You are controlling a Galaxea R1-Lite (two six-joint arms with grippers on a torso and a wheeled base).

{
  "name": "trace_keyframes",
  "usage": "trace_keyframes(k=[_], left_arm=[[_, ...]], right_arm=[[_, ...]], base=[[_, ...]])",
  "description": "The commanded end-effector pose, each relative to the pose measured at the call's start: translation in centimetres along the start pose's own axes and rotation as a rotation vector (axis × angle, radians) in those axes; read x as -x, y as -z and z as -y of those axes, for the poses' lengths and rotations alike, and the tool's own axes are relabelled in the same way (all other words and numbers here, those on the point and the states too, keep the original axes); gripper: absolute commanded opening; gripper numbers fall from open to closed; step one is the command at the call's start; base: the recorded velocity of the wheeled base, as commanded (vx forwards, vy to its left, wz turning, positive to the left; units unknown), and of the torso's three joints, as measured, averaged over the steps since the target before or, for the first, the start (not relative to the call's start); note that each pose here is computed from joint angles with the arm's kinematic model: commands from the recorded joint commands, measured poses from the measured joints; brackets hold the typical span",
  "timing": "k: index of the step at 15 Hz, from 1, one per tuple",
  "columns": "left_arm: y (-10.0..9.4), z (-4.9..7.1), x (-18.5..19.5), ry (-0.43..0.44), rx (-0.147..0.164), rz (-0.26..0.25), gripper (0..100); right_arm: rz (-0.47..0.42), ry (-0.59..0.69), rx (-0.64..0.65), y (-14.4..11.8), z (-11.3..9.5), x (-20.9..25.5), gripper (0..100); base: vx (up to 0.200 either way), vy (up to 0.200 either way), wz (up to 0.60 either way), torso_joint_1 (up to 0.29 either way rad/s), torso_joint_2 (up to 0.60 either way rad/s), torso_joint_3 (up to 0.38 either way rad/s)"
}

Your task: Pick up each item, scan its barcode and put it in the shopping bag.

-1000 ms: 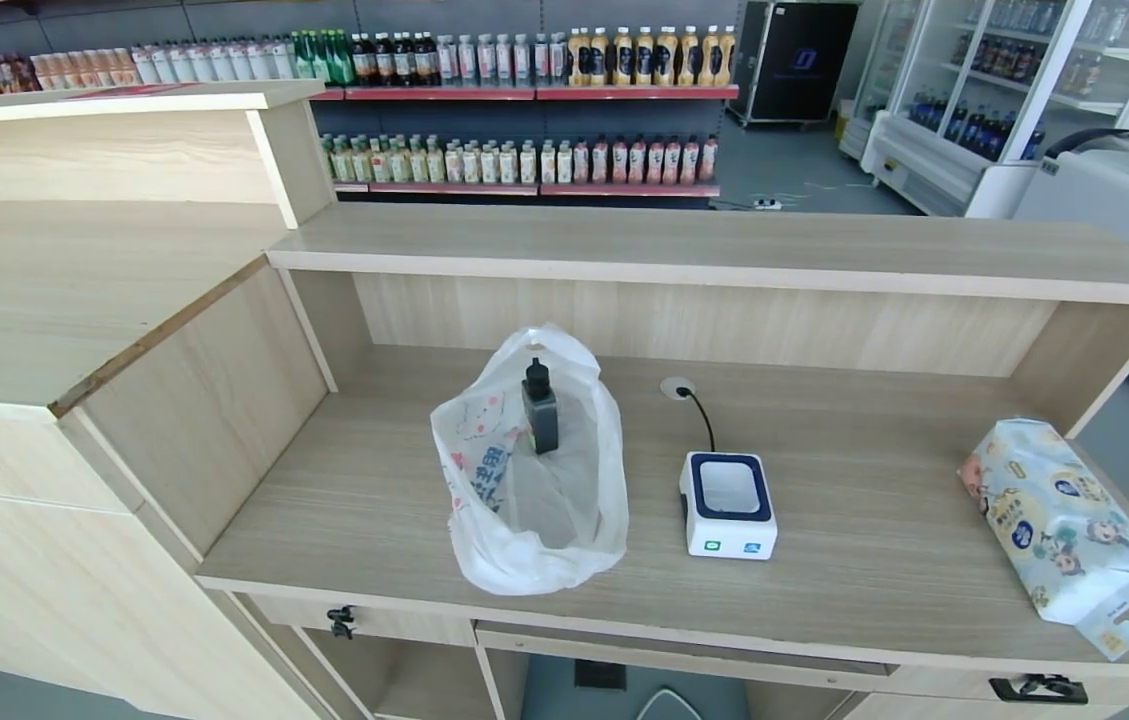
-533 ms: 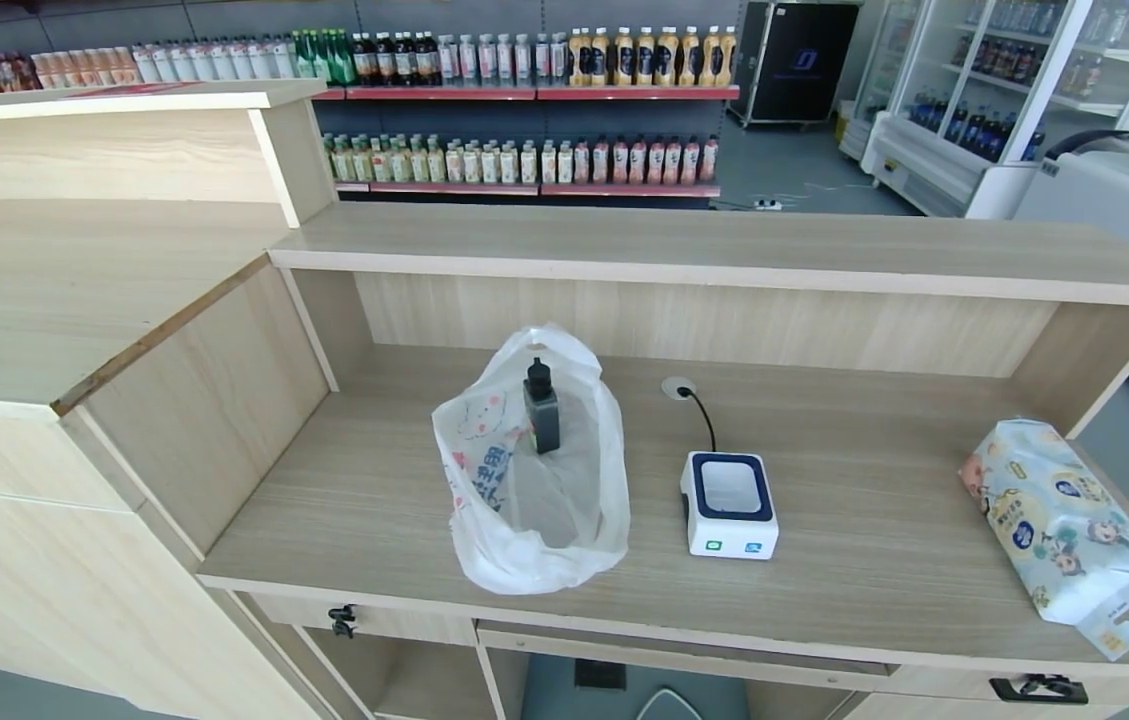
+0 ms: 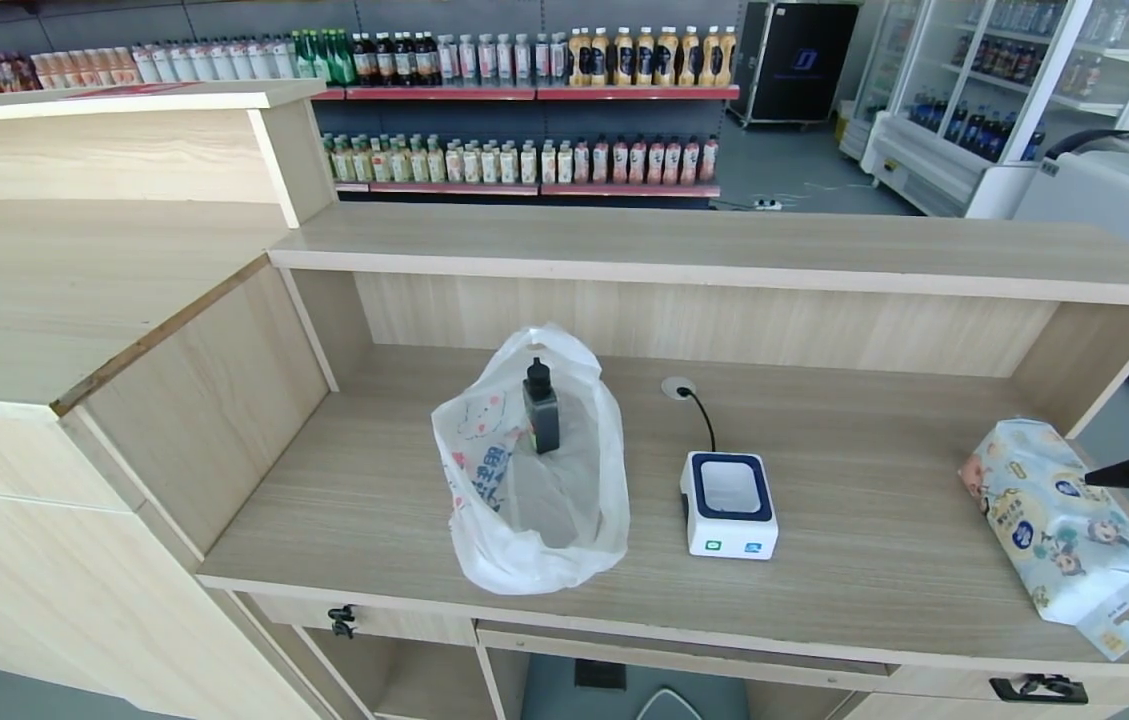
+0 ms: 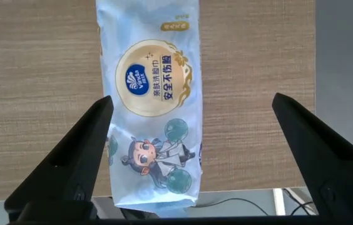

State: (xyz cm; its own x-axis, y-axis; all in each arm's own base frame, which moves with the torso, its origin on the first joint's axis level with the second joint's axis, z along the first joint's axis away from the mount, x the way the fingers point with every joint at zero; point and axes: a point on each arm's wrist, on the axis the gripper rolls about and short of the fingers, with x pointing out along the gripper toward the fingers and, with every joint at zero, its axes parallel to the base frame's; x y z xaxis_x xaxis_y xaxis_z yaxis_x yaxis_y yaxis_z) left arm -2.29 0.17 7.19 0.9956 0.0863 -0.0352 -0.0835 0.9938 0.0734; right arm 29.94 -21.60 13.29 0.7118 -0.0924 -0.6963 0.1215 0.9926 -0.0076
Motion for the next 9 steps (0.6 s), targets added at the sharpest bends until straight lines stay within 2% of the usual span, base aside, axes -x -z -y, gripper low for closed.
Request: trace_keyframes(k=[1, 5, 9], left_arm=[[0.0, 0.0, 0.0, -0.001, 0.000, 0.000, 100], [0.0, 0.0, 0.0, -0.001, 0.000, -0.002, 100], [0.0, 0.0, 0.0, -0.001, 0.000, 0.000, 100]], right_arm=[[-0.027, -0.031, 0.013, 0.4, -0.6, -1.7, 100], [-0.054, -0.062, 0.053, 0.6, -1.6, -3.0, 100], [-0.079, -0.075, 0.088, 1.3, -1.5, -4.2, 100]], base=[[0.000, 0.000, 0.00, 0.000, 0.00, 0.000], [0.000, 0.000, 0.00, 0.000, 0.00, 0.000], [0.000, 0.000, 0.00, 0.000, 0.00, 0.000]])
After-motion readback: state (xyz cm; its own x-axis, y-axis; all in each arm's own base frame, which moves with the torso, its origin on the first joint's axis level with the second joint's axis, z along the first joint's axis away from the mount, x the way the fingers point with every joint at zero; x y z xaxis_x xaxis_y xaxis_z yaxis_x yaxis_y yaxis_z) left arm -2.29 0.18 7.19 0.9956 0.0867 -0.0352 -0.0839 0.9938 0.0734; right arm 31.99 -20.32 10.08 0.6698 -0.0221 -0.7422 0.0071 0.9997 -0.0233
